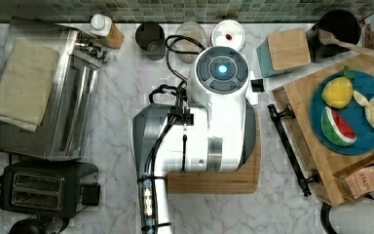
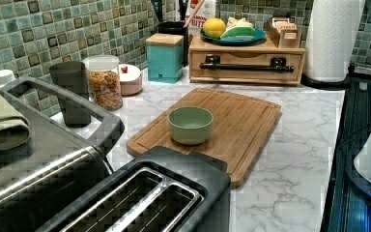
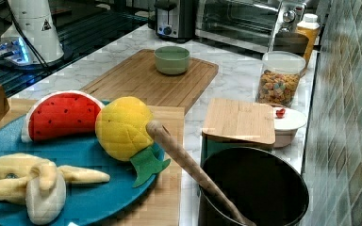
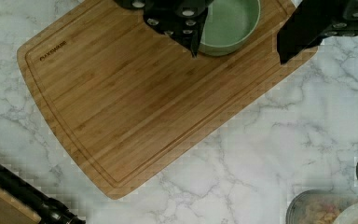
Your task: Open the drawer.
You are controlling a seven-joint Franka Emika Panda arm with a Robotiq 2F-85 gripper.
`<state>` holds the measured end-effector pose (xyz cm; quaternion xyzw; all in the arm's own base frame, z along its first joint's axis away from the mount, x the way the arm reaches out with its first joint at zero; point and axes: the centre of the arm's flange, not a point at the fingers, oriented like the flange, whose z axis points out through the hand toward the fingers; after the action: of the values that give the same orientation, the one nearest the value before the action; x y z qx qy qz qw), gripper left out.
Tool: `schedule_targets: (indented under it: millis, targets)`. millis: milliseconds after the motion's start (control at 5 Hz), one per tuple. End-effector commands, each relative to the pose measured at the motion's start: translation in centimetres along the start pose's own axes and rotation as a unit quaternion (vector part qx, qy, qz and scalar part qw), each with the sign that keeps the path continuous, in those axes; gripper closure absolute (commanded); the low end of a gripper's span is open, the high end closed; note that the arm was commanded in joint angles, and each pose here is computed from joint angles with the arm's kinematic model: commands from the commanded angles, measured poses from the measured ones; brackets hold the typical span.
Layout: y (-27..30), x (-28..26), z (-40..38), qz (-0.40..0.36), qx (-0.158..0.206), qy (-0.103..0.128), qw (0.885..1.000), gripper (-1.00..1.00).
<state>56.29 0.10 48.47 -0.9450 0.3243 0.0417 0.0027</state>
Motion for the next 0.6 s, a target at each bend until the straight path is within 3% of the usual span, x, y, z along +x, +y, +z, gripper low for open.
schedule_targets:
  millis: [200,400,600]
  targets:
    - [-0.2,-0.1,0.3,-0.001,0.003,0.002,1.000,-1.00]
    - [1.8,-1.4,1.2,-0.102,-0.010,0.016,0.995,-1.00]
    - [5.7,-1.4,2.0,-0.224,0.009,0.024,0.974,-1.00]
